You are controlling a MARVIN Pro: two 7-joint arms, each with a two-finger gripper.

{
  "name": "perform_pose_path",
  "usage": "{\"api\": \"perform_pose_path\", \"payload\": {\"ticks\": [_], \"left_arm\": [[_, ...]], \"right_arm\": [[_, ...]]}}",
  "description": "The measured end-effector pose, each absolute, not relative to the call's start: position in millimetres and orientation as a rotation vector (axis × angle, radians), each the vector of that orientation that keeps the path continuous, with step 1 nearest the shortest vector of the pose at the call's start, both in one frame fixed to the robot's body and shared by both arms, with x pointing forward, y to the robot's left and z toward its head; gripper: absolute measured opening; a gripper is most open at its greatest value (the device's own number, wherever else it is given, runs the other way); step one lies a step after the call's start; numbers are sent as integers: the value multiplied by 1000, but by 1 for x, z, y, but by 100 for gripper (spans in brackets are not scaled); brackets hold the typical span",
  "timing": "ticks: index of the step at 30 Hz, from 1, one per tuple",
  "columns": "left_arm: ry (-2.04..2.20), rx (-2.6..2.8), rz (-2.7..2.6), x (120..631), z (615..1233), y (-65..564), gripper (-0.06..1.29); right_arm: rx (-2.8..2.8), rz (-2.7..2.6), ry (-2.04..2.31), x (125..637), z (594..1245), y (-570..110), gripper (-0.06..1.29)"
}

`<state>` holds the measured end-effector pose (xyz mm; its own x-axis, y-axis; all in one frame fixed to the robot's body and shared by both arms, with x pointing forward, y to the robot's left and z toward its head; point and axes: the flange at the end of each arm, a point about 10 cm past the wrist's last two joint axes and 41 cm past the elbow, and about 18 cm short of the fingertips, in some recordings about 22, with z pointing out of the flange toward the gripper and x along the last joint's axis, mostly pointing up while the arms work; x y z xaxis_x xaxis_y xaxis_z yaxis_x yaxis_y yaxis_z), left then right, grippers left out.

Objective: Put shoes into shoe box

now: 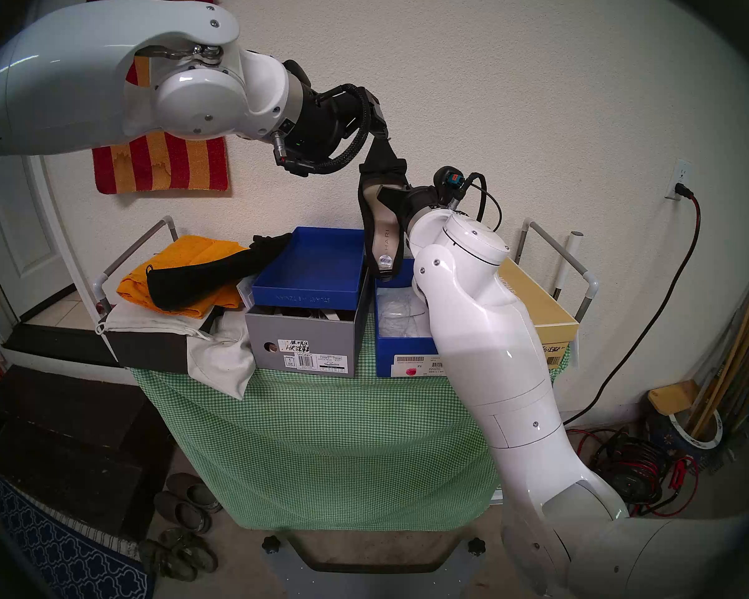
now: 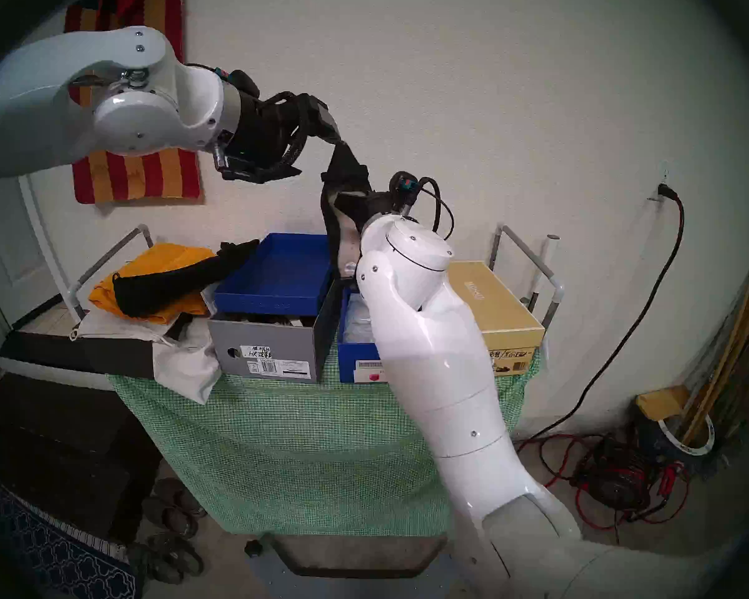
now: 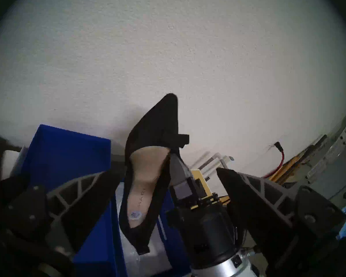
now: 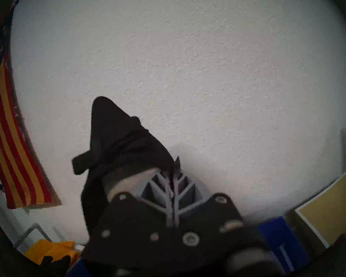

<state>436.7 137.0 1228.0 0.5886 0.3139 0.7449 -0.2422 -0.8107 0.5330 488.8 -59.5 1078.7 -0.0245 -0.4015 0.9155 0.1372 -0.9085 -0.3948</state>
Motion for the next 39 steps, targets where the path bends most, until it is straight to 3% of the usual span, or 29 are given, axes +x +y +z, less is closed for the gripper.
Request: {"api": "perform_pose_path", "payload": {"ticks": [11, 23, 39], "left_arm": [[106, 2253, 1340, 432, 1230, 128, 127], [135, 2250, 1457, 428, 1228, 120, 127], [165, 2240, 1519, 426, 1227, 117, 127]], "right_arm": [[-1958, -2003, 410, 483, 1105, -62, -3], [-2042, -2090, 458, 432, 1151, -61, -3], [-2164, -1990, 263, 384, 1131, -69, -3]]}}
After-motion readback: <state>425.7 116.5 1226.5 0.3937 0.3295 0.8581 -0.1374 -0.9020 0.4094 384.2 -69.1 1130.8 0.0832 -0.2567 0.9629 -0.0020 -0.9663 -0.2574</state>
